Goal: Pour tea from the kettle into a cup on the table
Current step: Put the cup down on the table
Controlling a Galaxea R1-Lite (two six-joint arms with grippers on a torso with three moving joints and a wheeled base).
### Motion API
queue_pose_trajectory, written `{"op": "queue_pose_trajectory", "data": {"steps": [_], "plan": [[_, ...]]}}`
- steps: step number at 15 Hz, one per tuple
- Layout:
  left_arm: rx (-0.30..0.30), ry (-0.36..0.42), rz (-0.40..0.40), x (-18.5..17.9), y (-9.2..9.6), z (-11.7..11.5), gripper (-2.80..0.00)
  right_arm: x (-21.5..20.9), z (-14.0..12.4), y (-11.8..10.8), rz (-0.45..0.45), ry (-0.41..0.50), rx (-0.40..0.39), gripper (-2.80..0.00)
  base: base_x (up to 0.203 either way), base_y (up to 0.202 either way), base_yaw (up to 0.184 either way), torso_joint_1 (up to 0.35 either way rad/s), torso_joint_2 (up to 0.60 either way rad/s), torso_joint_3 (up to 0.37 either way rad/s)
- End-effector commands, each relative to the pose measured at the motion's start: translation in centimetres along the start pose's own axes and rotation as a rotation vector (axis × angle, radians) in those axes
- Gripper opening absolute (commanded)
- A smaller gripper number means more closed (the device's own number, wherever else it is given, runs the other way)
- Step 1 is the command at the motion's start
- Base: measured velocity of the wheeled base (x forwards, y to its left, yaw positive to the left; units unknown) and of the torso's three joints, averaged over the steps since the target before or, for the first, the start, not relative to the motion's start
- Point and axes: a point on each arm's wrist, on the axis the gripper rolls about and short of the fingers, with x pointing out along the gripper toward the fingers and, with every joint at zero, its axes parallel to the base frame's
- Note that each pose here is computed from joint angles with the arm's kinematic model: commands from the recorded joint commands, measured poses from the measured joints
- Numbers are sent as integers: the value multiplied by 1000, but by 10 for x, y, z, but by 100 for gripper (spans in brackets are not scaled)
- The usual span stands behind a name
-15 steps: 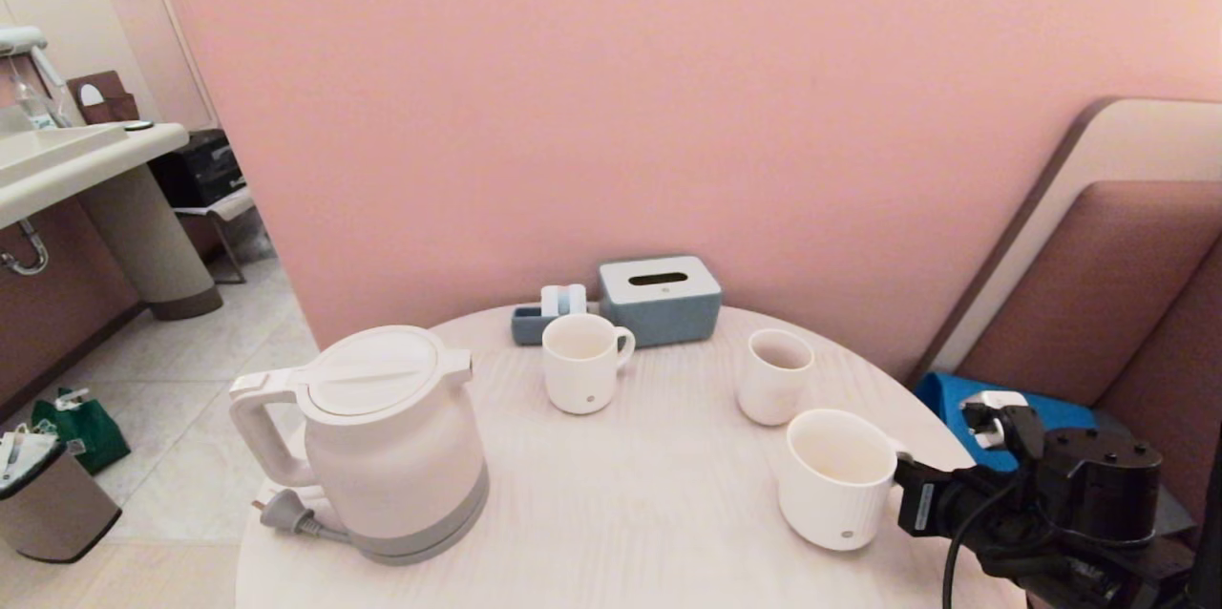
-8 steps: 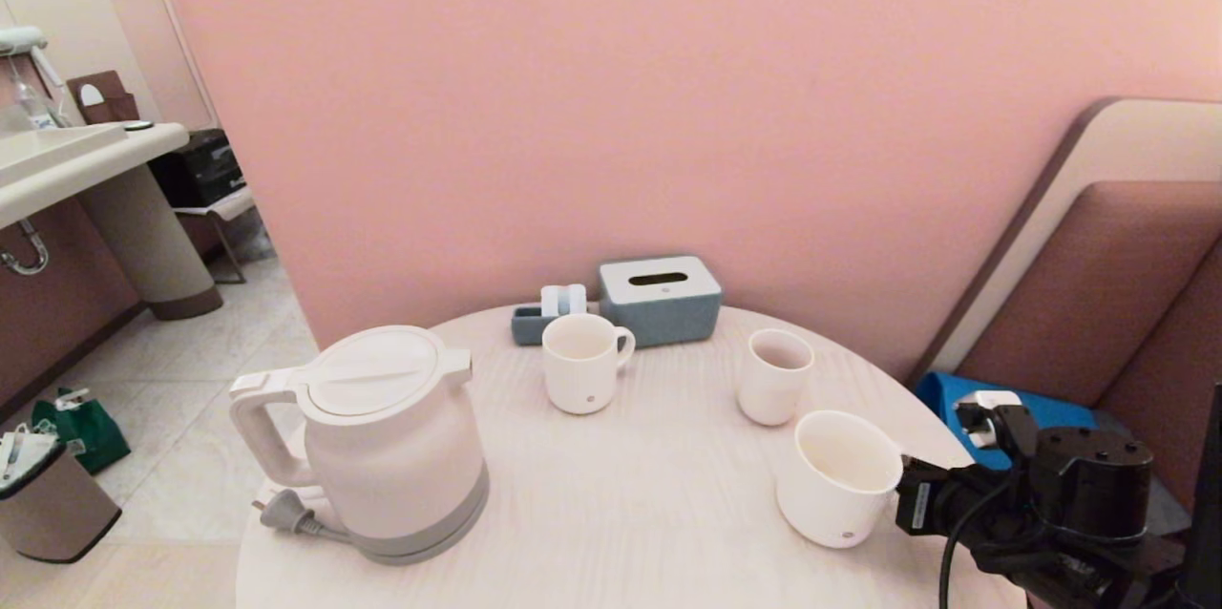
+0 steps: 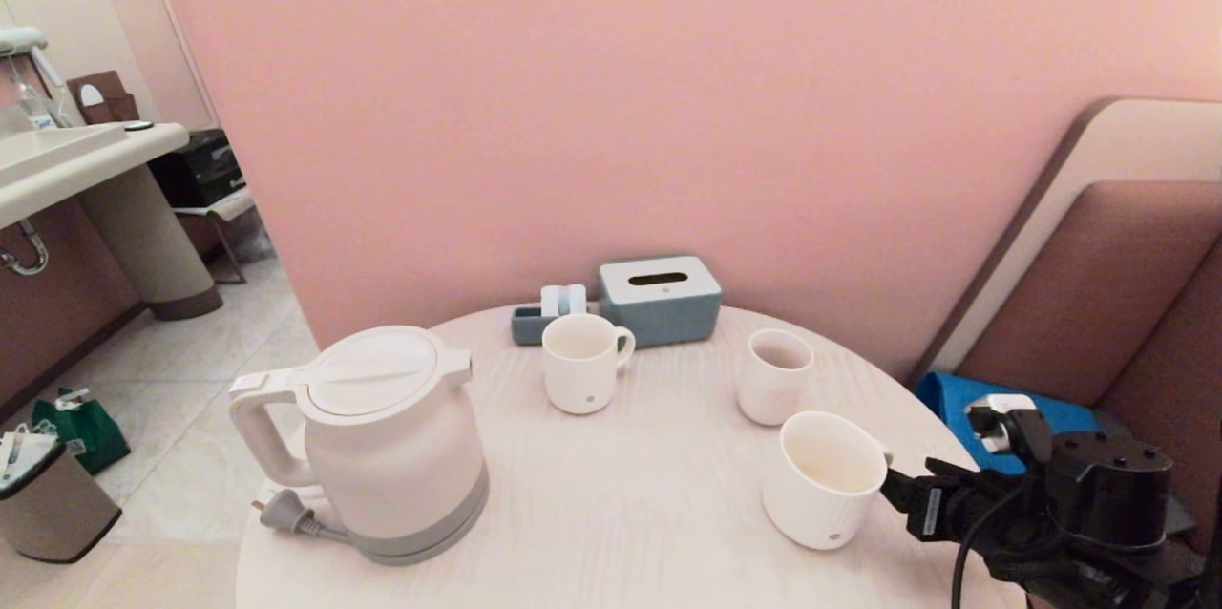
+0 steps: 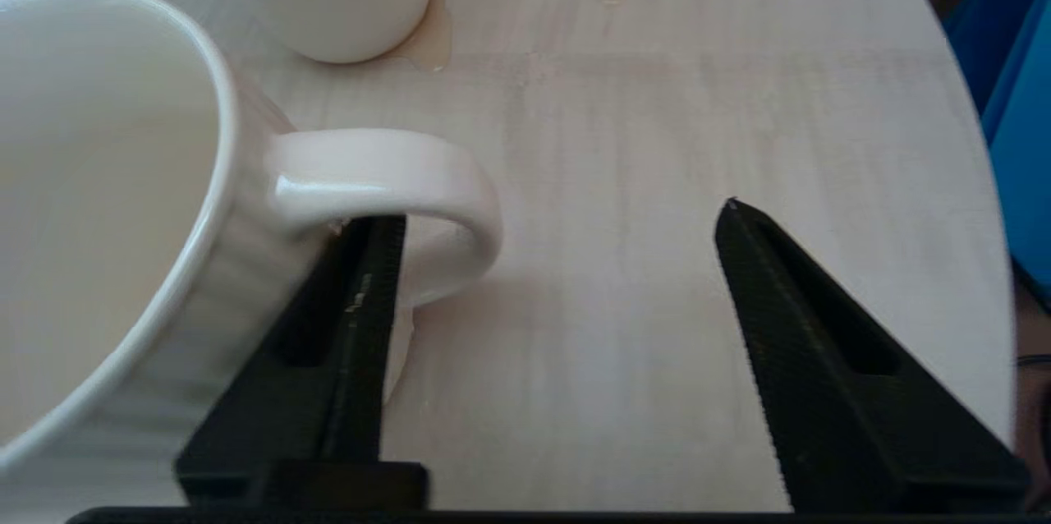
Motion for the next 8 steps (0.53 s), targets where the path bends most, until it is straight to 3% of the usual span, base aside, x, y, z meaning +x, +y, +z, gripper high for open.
{"op": "queue_pose_trajectory", "data": {"steps": [1, 6, 8], "plan": [[0, 0, 1, 0, 0, 0, -280, -11, 5, 0, 7, -49, -4, 0, 0, 0, 0, 0, 0, 0], [0, 0, 1, 0, 0, 0, -280, -24, 18, -17, -69, -103, -35, 0, 0, 0, 0, 0, 0, 0], [0, 0, 1, 0, 0, 0, -280, -34, 25, -20, -60, -125, -44, 0, 0, 0, 0, 0, 0, 0]]}}
